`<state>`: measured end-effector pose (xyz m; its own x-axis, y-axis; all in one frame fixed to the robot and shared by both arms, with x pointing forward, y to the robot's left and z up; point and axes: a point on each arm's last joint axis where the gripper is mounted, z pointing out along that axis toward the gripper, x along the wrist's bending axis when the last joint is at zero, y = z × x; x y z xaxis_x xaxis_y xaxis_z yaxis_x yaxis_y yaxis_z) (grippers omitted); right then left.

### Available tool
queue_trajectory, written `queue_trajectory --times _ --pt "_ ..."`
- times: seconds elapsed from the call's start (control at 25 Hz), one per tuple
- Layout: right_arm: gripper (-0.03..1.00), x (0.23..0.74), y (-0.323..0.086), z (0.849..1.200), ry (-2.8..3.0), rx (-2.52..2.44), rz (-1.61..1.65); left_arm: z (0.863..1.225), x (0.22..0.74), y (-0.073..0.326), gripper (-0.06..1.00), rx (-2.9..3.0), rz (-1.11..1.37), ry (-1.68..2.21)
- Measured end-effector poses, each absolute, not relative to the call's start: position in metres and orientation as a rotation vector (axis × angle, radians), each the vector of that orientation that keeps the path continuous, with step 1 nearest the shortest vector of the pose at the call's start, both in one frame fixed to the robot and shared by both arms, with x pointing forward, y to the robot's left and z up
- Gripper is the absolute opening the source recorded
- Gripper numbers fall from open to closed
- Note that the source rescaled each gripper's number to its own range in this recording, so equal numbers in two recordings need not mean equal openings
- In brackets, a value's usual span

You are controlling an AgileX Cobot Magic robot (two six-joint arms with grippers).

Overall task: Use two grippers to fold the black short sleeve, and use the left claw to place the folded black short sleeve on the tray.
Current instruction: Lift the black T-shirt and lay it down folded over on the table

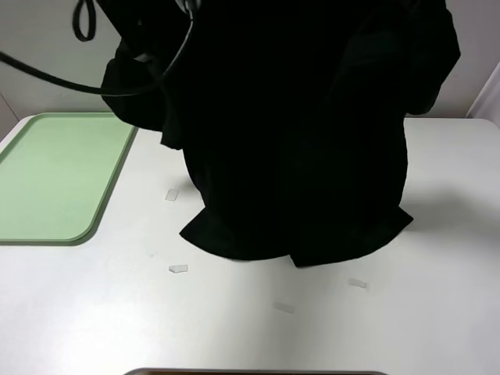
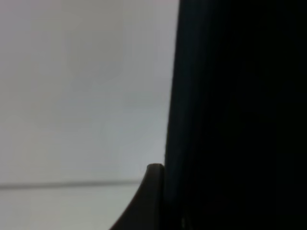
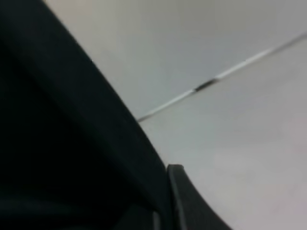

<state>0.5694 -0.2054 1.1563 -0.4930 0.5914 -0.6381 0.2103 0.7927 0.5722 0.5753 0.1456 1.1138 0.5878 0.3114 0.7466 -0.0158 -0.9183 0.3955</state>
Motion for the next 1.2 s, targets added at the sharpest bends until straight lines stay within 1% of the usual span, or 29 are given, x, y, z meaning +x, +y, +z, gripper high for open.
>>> queue_trajectory --times 0.28,0.52,0.72,0.88,1.2 --pt "0.00 0.614 -0.222 1.124 2.011 0.615 0.519 1.087 0.618 0.131 0.00 2.435 1.276 0.221" --pt "0.00 0.631 -0.230 1.089 2.100 0.710 0.481 1.062 0.626 0.125 0.00 2.446 1.124 0.369" --pt "0.00 0.634 -0.235 1.066 2.211 0.808 0.430 1.046 0.624 0.122 0.00 2.470 0.948 0.515" --pt "0.00 0.630 -0.238 1.056 2.289 0.895 0.392 1.033 0.619 0.120 0.00 2.474 0.795 0.626" --pt "0.00 0.615 -0.241 1.042 2.450 1.087 0.326 1.002 0.603 0.124 0.00 2.525 0.628 0.719"
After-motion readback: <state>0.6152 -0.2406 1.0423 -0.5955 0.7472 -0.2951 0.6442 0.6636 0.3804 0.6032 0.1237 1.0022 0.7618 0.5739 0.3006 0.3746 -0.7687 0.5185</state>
